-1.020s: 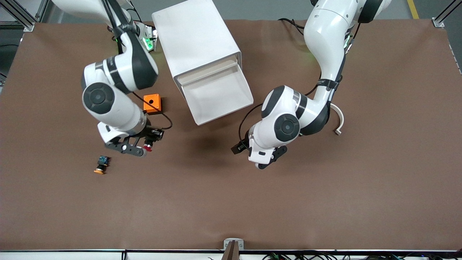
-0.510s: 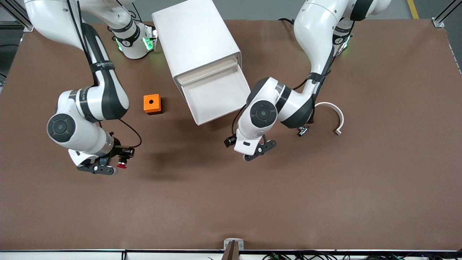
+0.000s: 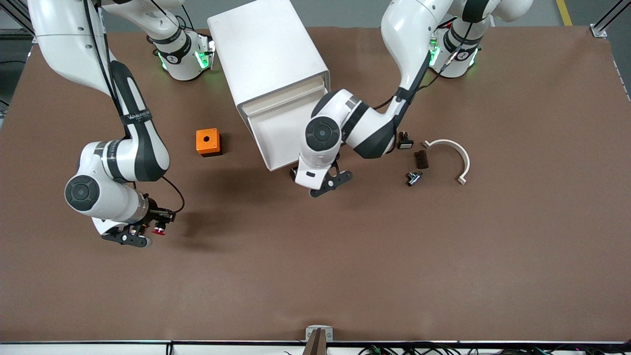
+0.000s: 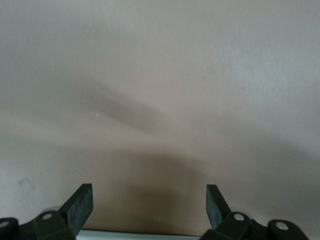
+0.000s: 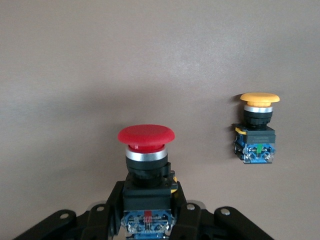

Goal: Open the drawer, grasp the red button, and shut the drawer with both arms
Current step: 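Set the red button beside the yellow button with the right gripper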

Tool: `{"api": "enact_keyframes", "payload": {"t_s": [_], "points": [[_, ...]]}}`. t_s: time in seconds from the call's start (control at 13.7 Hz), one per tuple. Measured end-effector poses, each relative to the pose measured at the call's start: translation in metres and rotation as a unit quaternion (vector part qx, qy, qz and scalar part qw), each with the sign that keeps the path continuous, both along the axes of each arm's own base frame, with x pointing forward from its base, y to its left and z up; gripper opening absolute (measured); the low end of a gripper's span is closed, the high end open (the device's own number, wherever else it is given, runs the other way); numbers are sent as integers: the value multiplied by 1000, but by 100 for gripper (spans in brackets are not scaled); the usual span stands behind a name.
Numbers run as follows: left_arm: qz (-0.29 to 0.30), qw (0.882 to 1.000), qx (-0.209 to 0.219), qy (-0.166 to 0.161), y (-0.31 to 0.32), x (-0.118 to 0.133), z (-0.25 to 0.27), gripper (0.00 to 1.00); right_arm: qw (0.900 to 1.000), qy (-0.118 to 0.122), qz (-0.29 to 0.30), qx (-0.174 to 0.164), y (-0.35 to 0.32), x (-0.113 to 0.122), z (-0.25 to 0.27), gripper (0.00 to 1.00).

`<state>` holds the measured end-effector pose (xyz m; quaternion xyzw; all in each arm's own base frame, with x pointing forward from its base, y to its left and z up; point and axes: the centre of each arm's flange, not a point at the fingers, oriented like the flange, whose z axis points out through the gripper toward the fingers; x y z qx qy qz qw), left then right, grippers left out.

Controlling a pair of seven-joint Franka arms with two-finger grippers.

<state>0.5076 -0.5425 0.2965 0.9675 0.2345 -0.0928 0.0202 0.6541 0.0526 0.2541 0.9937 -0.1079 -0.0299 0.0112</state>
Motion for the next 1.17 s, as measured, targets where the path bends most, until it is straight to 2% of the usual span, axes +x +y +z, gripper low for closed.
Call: {"api": "enact_keyframes", "payload": {"t_s": [0.22,0.36,0.58,0.66,0.87,1.02,1.17], "points": [[-3,1000,2,1,-13,-17,4,100,1000,-15,-2,-2,-6,-16,-35,42],[-9,1000,3,3,-20,-31,7,100,1000,-13,-3,-3,-9,-25,-55,42],[-15,1000,3,12,-35,-56,8,100,1000,-9,-14,-5,-23,-27,-70,42],[-15,1000,3,17,-40,-65,7,100,1000,-8,-16,-5,-26,-27,-72,47],[-16,999,2,33,-54,-86,2,100,1000,-6,-10,-3,-18,-22,-65,77],[-16,999,0,45,-62,-100,0,100,1000,21,-5,-1,-10,-11,-44,97],[-13,998,-6,56,-66,-106,-1,100,999,46,-1,2,-4,5,6,100]]}}
